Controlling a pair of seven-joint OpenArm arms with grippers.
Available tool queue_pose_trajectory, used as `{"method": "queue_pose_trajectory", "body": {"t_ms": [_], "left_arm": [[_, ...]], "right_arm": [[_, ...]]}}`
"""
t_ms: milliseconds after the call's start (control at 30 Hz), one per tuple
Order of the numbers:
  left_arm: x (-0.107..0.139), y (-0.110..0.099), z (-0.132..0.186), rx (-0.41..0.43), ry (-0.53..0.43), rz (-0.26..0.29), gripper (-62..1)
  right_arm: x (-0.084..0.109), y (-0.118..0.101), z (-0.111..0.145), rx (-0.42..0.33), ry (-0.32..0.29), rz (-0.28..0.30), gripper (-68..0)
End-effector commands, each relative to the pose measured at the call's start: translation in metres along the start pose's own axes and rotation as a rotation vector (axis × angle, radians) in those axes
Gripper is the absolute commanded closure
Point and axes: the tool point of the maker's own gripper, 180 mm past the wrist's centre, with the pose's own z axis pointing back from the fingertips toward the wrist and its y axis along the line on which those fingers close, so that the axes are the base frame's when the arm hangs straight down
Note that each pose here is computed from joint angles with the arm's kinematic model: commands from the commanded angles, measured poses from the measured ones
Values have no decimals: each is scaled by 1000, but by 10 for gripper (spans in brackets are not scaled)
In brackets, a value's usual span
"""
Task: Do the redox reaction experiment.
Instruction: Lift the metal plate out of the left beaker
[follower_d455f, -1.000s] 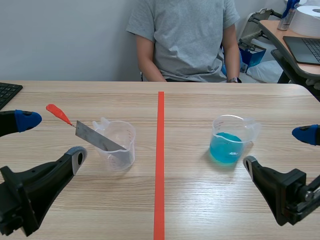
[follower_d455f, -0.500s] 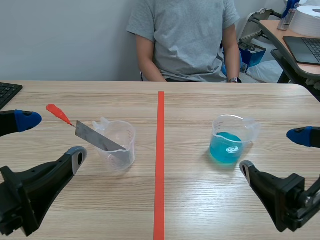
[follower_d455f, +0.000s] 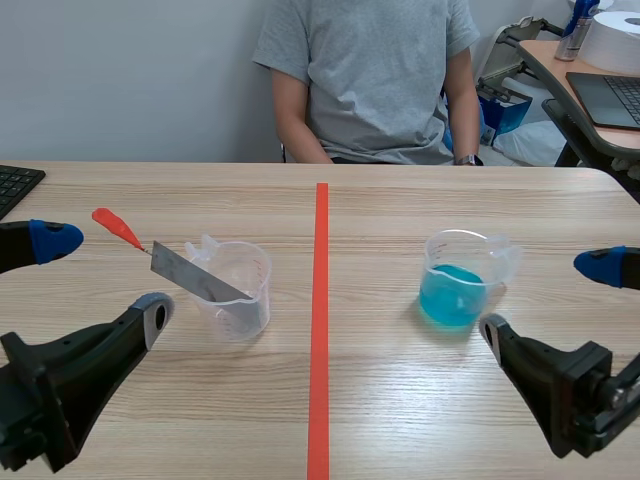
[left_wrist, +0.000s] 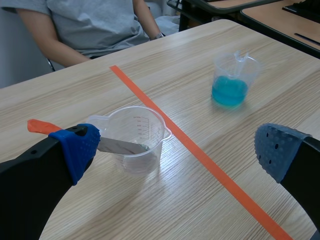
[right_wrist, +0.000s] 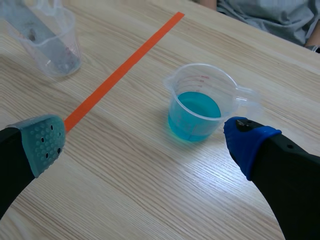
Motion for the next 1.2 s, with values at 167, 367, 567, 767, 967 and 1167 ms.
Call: {"method": "queue_pose_trajectory", "body": {"t_ms": [167,367,567,767,967,1167], "left_arm": [[-22,6,3,38,126,0,-623],[-61,44,26,192,296,-39,-623],[-106,78,69,329,437,-19,-623],[-157,81,117,384,577,43,-623],[-199,74,162,458,681,134,-623],[-227,60,187,524,694,220,-623]], "right_arm": [[28,3,-6,33,-112,58,-679],[41,21,-22,100,-159,81,-679],[58,46,-38,181,-222,86,-679],[75,79,-55,287,-274,110,-679],[90,113,-71,376,-304,131,-679],[97,146,-95,447,-313,131,-679]]}}
